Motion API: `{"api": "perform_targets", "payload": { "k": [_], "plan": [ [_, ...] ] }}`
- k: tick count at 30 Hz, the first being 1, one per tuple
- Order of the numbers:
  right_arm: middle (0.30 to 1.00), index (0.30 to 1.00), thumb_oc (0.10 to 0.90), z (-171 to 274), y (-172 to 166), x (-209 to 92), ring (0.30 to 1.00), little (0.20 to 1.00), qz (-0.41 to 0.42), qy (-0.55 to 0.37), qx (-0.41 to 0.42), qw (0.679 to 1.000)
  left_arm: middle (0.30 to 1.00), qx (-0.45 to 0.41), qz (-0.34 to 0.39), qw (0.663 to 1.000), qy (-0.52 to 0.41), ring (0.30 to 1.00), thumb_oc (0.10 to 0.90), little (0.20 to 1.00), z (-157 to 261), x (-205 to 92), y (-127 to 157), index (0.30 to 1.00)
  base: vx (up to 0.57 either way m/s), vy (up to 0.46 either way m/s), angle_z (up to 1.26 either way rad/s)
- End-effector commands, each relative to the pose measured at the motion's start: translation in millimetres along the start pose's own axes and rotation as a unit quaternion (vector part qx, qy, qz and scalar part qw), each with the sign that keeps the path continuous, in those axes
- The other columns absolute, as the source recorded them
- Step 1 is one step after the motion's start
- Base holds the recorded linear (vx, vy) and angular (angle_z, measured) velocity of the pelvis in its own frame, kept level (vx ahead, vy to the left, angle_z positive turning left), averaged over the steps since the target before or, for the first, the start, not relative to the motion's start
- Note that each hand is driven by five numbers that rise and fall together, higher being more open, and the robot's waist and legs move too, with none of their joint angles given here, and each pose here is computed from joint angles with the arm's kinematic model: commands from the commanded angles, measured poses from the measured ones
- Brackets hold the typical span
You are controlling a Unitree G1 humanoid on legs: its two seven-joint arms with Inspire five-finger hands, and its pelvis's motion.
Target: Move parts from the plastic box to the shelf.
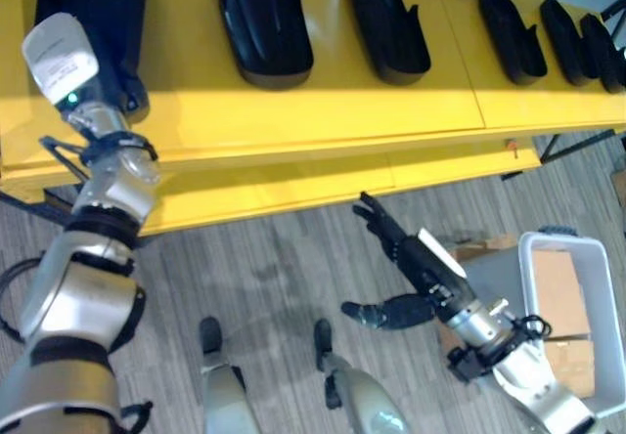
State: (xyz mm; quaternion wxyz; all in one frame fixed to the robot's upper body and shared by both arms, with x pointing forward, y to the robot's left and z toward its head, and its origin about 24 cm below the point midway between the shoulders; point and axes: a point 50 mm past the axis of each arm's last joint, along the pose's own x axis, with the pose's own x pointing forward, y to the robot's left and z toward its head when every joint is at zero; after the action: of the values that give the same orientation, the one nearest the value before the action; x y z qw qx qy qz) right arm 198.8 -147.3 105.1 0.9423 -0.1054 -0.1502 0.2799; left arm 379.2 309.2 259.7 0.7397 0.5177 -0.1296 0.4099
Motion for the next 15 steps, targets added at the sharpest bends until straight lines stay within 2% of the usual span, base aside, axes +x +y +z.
{"api": "perform_targets", "payload": {
  "k": [1, 15],
  "plan": [
    [1.000, 1.000, 0.900, 36, -20, 8, 1.000, 1.000, -0.024, -0.110, -0.022, 0.993, 0.300, -0.005, 0.078, 0.997, 0.022, 0.300, 0.400, 0.300, -7, 32, 48, 0.300, 0.01, 0.001, -0.05],
    [1.000, 1.000, 0.900, 36, -20, 7, 1.000, 1.000, -0.021, -0.105, -0.024, 0.994, 0.300, -0.038, 0.084, 0.994, 0.062, 0.300, 0.400, 0.300, -22, 32, 52, 0.300, 0.01, 0.001, 0.00]
  ]
}}
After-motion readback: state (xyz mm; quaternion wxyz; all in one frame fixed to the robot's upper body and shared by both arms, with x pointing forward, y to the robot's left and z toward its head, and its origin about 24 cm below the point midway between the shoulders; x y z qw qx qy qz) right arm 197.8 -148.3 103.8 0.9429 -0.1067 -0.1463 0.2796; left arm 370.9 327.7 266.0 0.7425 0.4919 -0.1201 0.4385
